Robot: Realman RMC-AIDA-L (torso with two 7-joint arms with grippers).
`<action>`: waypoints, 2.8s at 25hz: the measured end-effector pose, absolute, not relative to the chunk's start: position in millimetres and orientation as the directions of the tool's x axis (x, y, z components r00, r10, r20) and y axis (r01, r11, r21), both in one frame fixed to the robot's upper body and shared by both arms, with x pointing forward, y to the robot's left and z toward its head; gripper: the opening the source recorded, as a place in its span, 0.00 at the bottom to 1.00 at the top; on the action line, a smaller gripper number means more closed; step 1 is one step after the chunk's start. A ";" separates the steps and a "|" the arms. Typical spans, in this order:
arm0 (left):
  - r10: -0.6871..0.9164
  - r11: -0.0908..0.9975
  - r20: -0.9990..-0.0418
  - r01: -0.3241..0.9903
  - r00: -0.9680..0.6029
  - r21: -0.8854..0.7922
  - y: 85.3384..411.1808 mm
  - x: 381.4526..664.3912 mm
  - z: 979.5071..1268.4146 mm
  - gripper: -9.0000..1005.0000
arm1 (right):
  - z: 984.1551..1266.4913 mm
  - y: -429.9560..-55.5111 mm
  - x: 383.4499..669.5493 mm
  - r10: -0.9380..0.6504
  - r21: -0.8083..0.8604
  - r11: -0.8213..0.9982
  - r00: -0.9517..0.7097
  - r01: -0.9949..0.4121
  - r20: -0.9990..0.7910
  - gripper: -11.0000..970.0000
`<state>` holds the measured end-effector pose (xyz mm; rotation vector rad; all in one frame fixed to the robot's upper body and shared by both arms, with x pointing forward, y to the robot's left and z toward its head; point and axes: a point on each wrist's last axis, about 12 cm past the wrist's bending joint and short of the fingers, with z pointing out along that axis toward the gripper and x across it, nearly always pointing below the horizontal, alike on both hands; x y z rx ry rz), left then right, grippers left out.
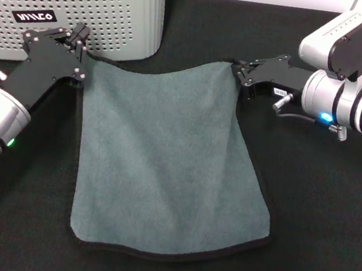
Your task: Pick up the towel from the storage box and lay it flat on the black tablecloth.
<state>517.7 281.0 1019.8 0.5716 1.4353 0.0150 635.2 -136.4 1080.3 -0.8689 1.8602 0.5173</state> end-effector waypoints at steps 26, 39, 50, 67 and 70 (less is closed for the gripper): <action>0.530 0.776 -0.840 0.330 0.120 0.537 279.7 525.6 1009.9 0.04 | 1080.0 -136.0 636.8 -0.369 -0.059 0.650 -0.246 -0.757 -0.896 0.07; 0.540 0.780 -0.834 0.304 0.113 0.546 284.5 524.9 1010.2 0.04 | 1085.0 -130.0 638.7 -0.395 -0.100 0.617 -0.197 -0.781 -0.897 0.08; 0.583 0.777 -0.810 0.245 0.067 0.580 296.2 524.9 1007.9 0.35 | 1082.2 -136.7 637.5 -0.391 -0.103 0.632 -0.201 -0.768 -0.898 0.24; 0.280 0.940 -0.959 0.194 0.039 0.282 321.5 475.6 1002.2 0.52 | 1115.4 -220.7 575.7 -0.113 -0.007 0.619 -0.081 -0.786 -0.990 0.82; 0.140 0.950 -0.990 0.278 0.035 0.144 322.0 474.0 1006.5 0.51 | 1123.5 -241.1 564.2 -0.059 0.048 0.561 -0.098 -0.827 -0.993 0.87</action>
